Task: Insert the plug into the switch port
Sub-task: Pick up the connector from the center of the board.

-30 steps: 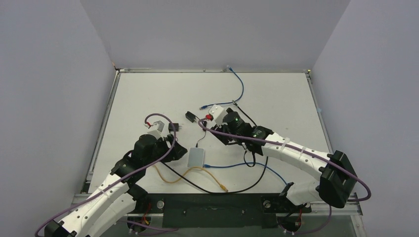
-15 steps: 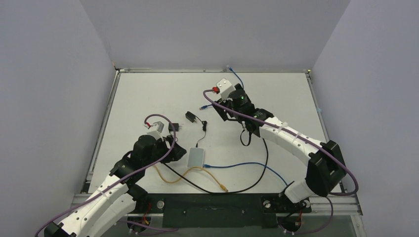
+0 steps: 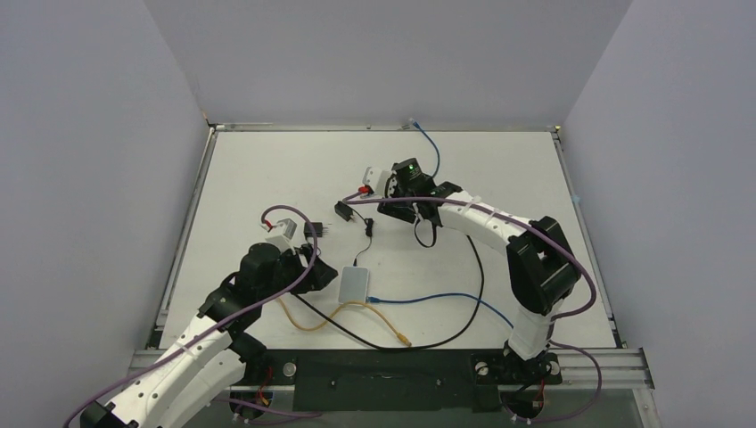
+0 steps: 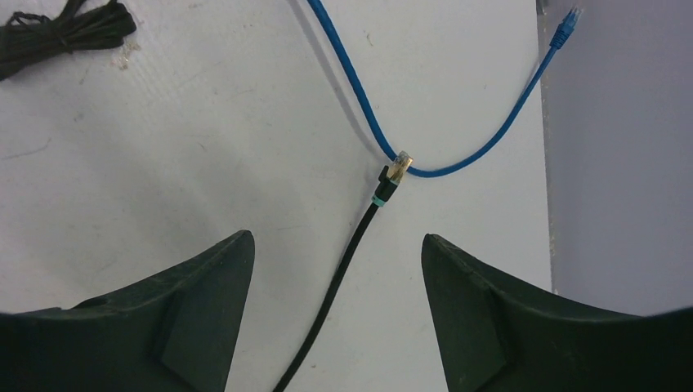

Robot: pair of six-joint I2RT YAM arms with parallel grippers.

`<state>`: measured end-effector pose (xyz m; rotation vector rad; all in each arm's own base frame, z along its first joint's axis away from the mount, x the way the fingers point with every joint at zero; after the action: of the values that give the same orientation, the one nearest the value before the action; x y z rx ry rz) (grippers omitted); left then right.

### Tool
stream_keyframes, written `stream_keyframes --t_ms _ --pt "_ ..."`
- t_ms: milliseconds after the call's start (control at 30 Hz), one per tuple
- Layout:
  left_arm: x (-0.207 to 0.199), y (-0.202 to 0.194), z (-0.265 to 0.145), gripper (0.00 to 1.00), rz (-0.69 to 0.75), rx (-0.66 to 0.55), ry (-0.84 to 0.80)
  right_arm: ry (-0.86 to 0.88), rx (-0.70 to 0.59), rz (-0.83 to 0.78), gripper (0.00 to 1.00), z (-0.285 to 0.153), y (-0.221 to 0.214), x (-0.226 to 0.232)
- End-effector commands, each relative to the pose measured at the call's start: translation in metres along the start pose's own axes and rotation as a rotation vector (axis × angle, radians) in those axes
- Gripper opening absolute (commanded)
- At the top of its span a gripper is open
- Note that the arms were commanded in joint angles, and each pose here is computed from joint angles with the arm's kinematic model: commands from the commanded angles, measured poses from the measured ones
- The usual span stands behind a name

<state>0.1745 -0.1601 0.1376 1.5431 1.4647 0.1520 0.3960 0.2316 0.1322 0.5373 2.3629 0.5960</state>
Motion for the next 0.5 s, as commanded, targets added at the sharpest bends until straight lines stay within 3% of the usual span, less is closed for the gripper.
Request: stream_keyframes --t_ms 0,467 --pt "-0.014 0.017 0.001 0.62 0.018 -0.064 -0.07 -0.001 -0.025 -0.159 0.69 0.01 0.013 -0.023" --pt "-0.014 0.013 0.012 0.62 0.014 -0.041 -0.101 0.003 -0.011 -0.221 0.65 0.07 0.024 -0.025"
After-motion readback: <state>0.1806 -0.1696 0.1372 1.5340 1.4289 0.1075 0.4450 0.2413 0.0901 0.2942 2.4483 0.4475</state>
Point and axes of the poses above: each gripper's point midway between its finger pads, its own z axis out along the fingers, its own x axis along the line the jaws close on, y = z × x, the point moved 2 cm from there along -z, back along the fingers, and after that the axes turned 9 degrees about z, right-handed, at the moved point
